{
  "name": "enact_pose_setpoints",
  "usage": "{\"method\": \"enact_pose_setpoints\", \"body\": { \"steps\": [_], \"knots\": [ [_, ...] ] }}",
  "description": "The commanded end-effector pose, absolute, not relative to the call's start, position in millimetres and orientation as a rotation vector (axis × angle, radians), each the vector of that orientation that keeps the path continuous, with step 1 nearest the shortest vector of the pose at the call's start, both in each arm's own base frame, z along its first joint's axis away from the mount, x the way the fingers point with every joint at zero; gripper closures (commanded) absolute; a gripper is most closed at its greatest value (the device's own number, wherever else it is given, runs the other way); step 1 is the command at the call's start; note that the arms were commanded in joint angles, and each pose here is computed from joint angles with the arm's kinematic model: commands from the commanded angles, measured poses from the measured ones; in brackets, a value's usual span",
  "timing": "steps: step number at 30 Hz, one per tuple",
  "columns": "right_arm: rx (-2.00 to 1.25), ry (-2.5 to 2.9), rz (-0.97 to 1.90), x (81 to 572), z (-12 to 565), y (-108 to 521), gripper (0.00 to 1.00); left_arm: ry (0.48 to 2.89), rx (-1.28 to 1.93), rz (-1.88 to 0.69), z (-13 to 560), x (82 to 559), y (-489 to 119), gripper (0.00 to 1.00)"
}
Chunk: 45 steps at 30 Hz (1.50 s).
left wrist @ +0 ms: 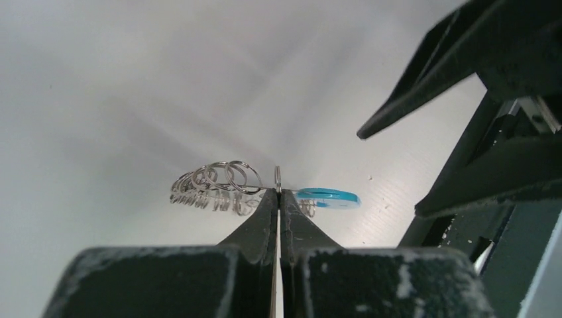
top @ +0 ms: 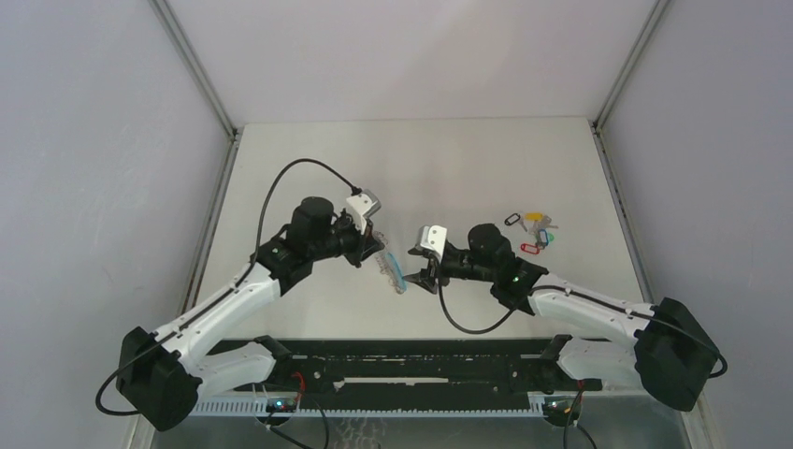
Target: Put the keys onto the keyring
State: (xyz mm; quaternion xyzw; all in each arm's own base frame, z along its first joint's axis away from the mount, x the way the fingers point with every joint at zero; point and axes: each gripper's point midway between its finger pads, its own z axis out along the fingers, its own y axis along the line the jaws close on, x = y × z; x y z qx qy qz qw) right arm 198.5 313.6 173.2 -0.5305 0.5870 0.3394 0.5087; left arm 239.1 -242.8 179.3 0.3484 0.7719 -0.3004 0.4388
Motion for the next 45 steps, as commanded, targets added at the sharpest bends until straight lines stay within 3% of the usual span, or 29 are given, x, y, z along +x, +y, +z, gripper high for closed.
{"method": "enact_pose_setpoints", "body": {
  "steps": [1, 11, 18, 21, 25, 29, 45],
  "knots": [
    [-1.138, 1.394, 0.797, 206.7, 191.9, 328.2, 0.41, 1.996, 0.764, -0.717, 207.7, 238.8, -234.2, 1.00],
    [-1.082, 1.349, 0.811, 212.1, 181.2, 358.4, 0.42, 2.099, 0.718, -0.733, 209.9, 231.7, -231.2, 1.00],
    [-1.127, 1.394, 0.756, 219.5, 152.5, 364.1, 0.49, 2.154, 0.730, -0.776, 209.5, 224.7, -235.2, 1.00],
    [-1.152, 1.401, 0.725, 221.5, 146.2, 362.9, 0.59, 2.168, 0.734, -0.794, 208.0, 222.8, -236.6, 1.00],
    [-1.172, 1.386, 0.676, 225.0, 146.3, 358.9, 0.84, 2.209, 0.745, -0.816, 202.0, 218.8, -238.5, 1.00],
    [-1.175, 1.367, 0.624, 229.7, 151.3, 354.4, 1.00, 2.234, 0.743, -0.833, 200.2, 216.5, -240.2, 1.00],
    [-1.222, 1.297, 0.480, 238.3, 159.6, 345.7, 0.98, 2.349, 0.834, -0.983, 183.3, 197.1, -253.1, 1.00]
  ]
}}
